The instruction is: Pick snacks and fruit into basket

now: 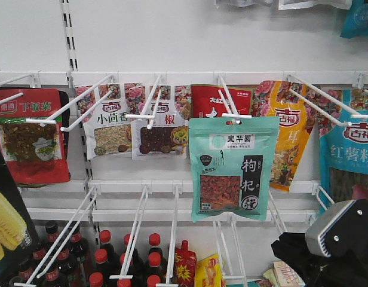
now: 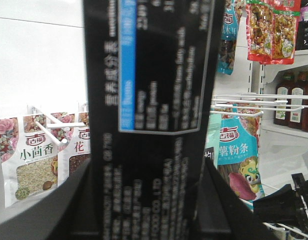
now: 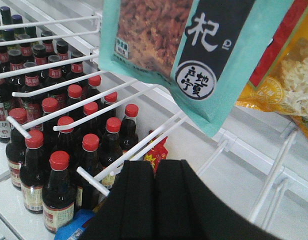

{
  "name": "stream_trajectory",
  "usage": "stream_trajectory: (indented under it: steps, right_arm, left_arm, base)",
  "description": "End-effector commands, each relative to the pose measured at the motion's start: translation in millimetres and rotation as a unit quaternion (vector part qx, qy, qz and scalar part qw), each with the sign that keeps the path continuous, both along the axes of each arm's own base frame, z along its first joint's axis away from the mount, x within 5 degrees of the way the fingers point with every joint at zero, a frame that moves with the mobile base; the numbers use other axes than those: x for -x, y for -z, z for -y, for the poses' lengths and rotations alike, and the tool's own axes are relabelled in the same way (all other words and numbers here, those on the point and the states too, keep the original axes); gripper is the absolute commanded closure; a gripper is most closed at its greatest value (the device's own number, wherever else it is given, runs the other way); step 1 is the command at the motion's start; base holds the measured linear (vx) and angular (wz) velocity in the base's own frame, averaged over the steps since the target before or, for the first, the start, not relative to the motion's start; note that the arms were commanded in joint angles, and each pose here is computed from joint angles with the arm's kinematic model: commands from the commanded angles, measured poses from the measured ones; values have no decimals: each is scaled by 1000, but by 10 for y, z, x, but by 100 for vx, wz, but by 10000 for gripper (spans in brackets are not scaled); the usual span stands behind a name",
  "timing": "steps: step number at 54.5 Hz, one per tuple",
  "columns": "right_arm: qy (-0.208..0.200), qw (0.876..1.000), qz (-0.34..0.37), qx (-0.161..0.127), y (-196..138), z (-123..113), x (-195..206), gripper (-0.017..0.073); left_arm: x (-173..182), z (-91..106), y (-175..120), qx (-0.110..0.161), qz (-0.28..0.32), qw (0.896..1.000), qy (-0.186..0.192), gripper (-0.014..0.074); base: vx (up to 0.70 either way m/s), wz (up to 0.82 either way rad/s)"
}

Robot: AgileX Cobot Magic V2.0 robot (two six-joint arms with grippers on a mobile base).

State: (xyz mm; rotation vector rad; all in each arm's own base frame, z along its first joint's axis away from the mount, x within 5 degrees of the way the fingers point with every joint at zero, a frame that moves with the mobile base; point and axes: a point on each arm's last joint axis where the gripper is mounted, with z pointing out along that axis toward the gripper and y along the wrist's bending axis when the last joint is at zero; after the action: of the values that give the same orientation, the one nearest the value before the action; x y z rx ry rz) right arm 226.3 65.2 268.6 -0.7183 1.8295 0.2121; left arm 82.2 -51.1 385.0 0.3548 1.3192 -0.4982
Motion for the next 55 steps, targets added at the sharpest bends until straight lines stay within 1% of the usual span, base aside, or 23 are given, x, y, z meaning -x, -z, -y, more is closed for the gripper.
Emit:
stream_trajectory:
  steps: [1, 4, 10, 12, 15, 19, 23, 26, 29, 31, 35, 40, 43, 47, 50, 55]
  right_arm:
    - [20, 999, 25, -36, -164, 88, -58, 539]
    - [39, 998, 20, -41, -153, 168, -84, 539]
    - [84, 994, 6, -71, -153, 321, -110, 539]
    - [95, 992, 1, -81, -153, 353, -115, 539]
    - [103, 991, -1, -86, -149, 392, -122, 539]
    - [99, 991, 0, -88, -149, 406, -125, 539]
    - [85, 993, 6, -81, -149, 389, -125, 536]
    - [70, 995, 13, -69, -143, 375, -128, 530]
    - [52, 997, 21, -51, -120, 358, -142, 515]
    - [46, 997, 17, -53, -99, 348, -156, 500]
    - [44, 997, 9, -55, -63, 346, -189, 454]
    - [47, 997, 3, -53, -39, 354, -238, 355]
    - [48, 997, 3, -53, -46, 362, -274, 284]
    - [63, 996, 6, -56, -69, 454, -332, 191]
    - [70, 995, 9, -64, -104, 511, -377, 108]
    - [67, 995, 20, -70, -170, 539, -434, 5]
  left_arm:
    - [27, -6, -107, 10, 12, 1000, 5, 601]
    - [27, -7, -107, 10, 12, 1000, 5, 601]
    - [29, -3, -107, 10, 12, 1000, 7, 601]
    - [29, -5, -107, 10, 12, 1000, 6, 601]
    - [27, -7, -107, 10, 12, 1000, 5, 601]
    - [27, -6, -107, 10, 12, 1000, 5, 601]
    - [27, -6, -107, 10, 12, 1000, 5, 601]
    - [27, -6, -107, 10, 12, 1000, 5, 601]
    - [27, -6, -107, 10, 12, 1000, 5, 601]
    - [27, -6, -107, 10, 12, 1000, 5, 601]
    - [27, -6, -107, 10, 12, 1000, 5, 601]
    - [27, -6, -107, 10, 12, 1000, 5, 601]
    - [27, -6, -107, 10, 12, 1000, 5, 601]
    - [27, -6, -107, 10, 12, 1000, 5, 601]
    - [27, -6, -107, 10, 12, 1000, 5, 601]
    - [27, -6, -107, 10, 12, 1000, 5, 601]
  base:
    - [0, 0]
    - [0, 0]
    - [0, 0]
    - [0, 0]
    - [0, 0]
    - [0, 0]
    - [0, 0]
    - [0, 0]
    - [0, 0]
    - [0, 0]
    - [0, 0]
    - [0, 0]
    - [0, 0]
    - [0, 0]
    - [0, 0]
    - [0, 0]
